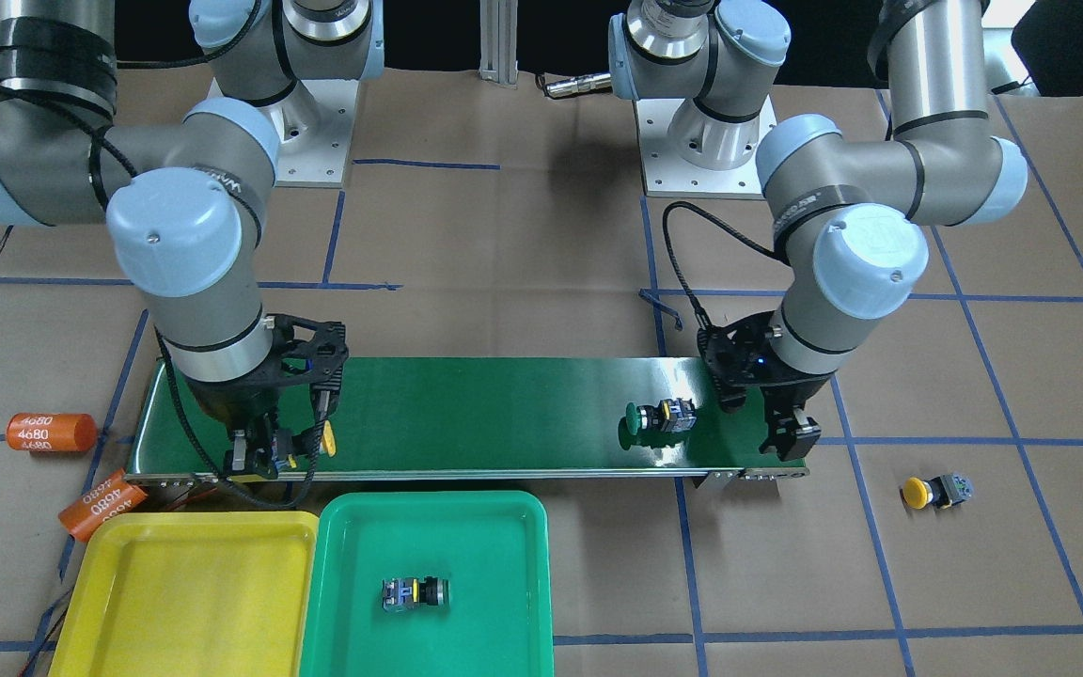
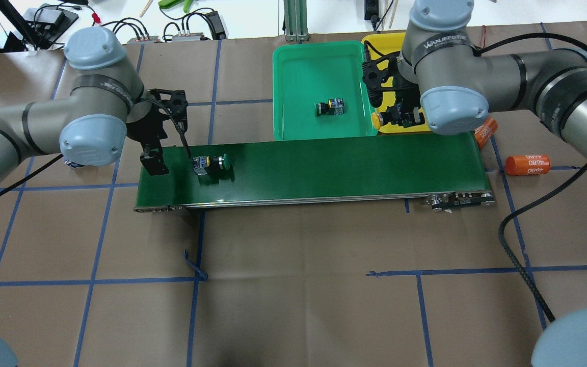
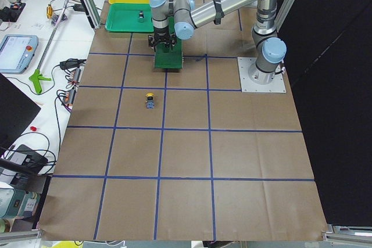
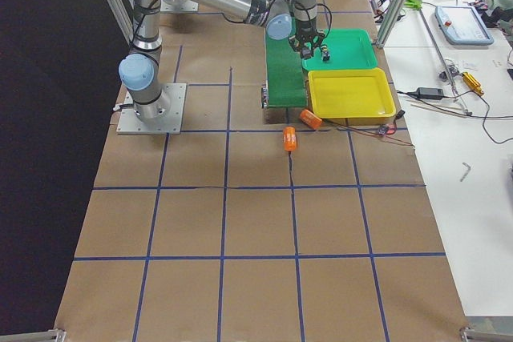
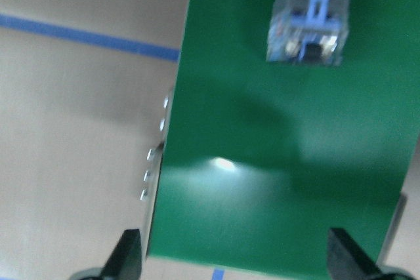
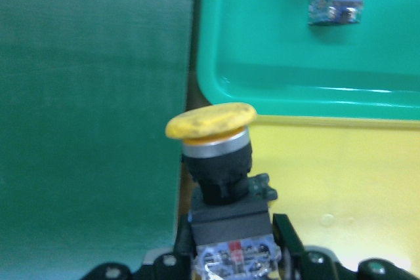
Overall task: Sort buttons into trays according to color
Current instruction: 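Carry the yellow button into the yellow tray and open the right gripper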
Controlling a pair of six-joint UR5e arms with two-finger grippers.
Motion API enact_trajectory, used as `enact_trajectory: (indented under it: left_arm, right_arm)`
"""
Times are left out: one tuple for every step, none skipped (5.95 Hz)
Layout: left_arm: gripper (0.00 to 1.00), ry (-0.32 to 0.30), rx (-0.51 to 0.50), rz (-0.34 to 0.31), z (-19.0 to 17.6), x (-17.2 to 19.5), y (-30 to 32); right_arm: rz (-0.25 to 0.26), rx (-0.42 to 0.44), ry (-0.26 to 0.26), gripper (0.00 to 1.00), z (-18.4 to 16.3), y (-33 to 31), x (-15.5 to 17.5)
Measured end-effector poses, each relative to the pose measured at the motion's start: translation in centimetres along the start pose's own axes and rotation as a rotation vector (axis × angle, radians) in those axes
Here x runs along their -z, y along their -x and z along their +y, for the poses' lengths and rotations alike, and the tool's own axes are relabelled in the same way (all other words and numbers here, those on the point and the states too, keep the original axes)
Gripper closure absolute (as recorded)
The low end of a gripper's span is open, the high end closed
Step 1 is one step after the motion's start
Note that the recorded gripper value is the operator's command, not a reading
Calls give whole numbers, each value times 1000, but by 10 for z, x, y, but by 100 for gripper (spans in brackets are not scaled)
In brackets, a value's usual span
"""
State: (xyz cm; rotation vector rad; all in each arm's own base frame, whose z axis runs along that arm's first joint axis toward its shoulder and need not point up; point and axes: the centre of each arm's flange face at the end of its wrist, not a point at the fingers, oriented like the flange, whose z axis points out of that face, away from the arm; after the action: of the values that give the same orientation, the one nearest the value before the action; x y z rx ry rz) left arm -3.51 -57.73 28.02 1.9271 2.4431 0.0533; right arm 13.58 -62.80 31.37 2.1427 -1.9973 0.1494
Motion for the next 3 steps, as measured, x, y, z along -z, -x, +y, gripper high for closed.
enact_trajectory:
  left_arm:
    - [2,-2,35,-11,44,3,24]
    - [2,-8,67,-19,82,1,47]
    - [2,-35,91,-15,117,-9,69]
  right_arm:
    - [34,-32,13,62,32,-35,-26]
    - [32,-58,18,1,60,-58,-54]
    - [16,-80,15,0,76,-65,-74]
